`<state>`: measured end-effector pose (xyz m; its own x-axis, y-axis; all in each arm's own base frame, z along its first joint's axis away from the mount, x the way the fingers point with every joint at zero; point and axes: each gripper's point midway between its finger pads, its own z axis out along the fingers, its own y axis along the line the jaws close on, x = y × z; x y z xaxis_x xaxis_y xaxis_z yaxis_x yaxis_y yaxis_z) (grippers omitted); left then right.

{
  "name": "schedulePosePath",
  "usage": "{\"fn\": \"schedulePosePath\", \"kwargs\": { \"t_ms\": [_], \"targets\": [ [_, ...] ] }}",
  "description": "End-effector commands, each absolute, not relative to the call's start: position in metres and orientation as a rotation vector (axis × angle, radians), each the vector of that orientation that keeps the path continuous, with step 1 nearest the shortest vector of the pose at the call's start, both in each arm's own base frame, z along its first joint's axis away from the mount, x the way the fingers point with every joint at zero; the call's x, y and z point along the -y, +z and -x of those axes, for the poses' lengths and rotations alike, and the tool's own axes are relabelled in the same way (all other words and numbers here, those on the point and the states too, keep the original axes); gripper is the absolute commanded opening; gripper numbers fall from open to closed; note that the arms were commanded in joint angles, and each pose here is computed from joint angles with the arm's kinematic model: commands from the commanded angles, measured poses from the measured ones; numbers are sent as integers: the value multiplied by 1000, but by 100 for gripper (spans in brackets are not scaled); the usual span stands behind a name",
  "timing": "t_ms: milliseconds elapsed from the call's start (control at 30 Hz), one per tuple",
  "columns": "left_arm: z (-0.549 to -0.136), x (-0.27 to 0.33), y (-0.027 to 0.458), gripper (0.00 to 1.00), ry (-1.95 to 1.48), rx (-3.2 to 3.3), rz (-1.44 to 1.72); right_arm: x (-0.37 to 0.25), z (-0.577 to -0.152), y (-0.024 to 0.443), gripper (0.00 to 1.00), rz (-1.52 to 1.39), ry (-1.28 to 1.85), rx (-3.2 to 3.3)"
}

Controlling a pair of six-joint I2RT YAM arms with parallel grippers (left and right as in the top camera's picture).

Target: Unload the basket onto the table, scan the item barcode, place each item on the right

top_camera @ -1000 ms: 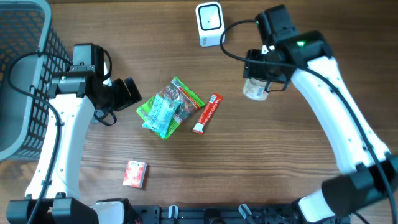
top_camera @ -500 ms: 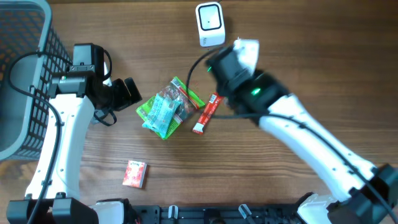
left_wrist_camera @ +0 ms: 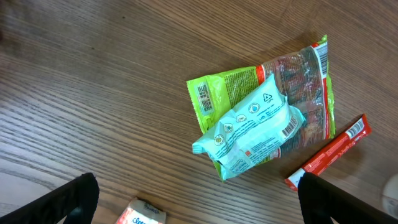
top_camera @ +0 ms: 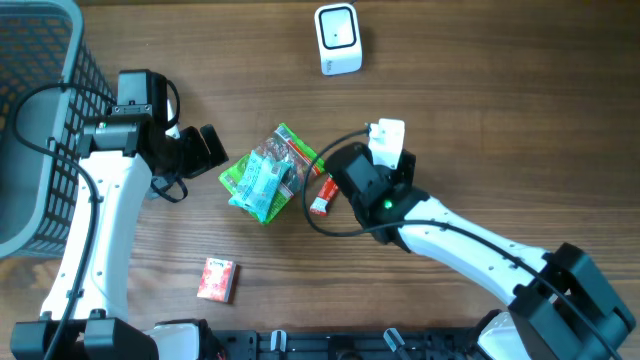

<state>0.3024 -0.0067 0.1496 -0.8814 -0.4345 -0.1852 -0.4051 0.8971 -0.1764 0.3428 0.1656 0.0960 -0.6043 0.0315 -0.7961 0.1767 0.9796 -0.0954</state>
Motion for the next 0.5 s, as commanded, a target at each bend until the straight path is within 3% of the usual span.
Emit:
{"fn": "schedulePosePath", "kwargs": {
  "t_ms": [0,133,333,467],
  "targets": [
    [-302,7,149,100,-204,-2848,625,-152,-340,91,55,-189,-238,-2165],
    [-302,7,149,100,-204,-2848,625,-149,-337,83,59,-183,-249,-2173],
    [-302,7,149,100,-203,-2848,625,-149,-337,83,97,-180,-249,-2175],
    [-302,7,149,100,-204,-2848,625,-160,-337,79,100,-46,-234,-2217]
  ]
}}
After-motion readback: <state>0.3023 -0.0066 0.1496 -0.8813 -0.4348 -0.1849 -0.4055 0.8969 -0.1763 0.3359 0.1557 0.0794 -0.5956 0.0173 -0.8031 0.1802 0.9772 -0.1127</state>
